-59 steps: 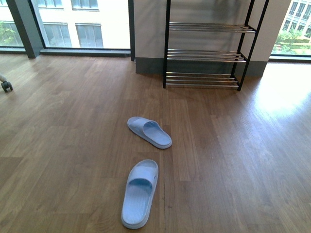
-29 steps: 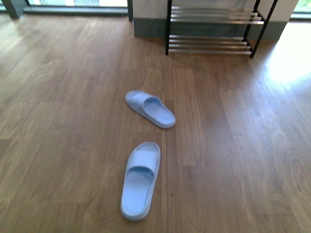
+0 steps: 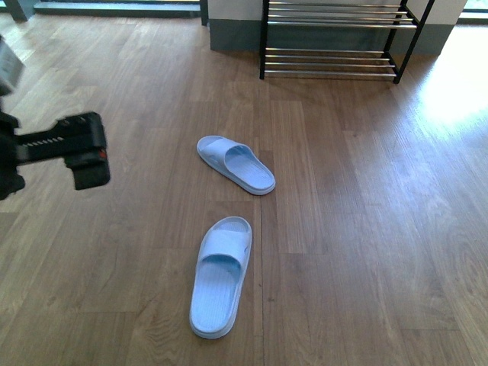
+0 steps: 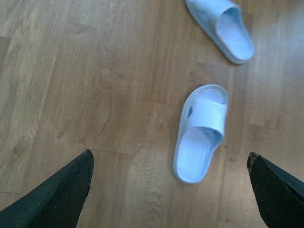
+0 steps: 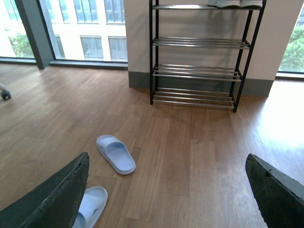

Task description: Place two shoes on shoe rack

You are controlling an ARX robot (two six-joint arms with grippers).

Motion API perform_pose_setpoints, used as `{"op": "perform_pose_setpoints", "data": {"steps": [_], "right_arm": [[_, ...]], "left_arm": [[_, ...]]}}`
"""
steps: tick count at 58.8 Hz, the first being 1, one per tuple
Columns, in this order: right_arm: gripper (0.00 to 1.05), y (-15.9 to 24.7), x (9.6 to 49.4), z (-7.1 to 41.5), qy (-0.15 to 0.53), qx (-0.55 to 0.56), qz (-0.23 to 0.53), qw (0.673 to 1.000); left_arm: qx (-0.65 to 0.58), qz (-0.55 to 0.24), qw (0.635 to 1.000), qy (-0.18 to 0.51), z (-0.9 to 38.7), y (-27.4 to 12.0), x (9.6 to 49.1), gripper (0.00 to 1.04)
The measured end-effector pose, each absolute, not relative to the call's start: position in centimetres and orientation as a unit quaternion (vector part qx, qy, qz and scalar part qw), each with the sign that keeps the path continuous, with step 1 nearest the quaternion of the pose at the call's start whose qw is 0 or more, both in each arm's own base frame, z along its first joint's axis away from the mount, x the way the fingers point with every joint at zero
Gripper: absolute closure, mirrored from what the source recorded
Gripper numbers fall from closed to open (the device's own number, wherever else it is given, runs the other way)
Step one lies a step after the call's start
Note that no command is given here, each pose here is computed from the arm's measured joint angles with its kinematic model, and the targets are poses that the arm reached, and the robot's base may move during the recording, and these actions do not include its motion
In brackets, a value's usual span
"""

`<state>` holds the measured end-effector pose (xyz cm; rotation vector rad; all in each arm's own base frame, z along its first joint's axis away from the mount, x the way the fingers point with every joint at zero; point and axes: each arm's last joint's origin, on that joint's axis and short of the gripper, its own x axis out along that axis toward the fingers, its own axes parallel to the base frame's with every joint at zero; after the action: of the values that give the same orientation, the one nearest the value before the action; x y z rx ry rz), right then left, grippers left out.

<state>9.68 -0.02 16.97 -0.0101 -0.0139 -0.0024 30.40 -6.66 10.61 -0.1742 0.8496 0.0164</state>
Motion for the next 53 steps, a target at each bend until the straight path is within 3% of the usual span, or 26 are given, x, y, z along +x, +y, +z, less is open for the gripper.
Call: {"op": "perform_pose_setpoints", "data": {"steps": [11,18,34,53], "right_arm": [[0.09,0.0,9.7,17.0,-0.007,-0.005,-0.001,1.0],[0.09,0.0,9.7,17.0,-0.007,-0.005,-0.001,1.0],[0.09,0.0,9.7,17.0,-0.007,-0.005,-0.001,1.0],[0.09,0.0,9.7,17.0,-0.007,-0.005,-0.001,1.0]], "left_arm": [[0.036,0.013,0.887,0.461,3.5,-8.8,34.1,0.09],[0.082,-0.027,0.867,0.491,-1.7,-10.5,35.5,0.09],[0.136,-0.052,0.848,0.509,-7.7,-12.1,36.8,0.09],[0.153,-0.105,0.853,0.488,-13.5,-15.3,37.9,0.09]]}}
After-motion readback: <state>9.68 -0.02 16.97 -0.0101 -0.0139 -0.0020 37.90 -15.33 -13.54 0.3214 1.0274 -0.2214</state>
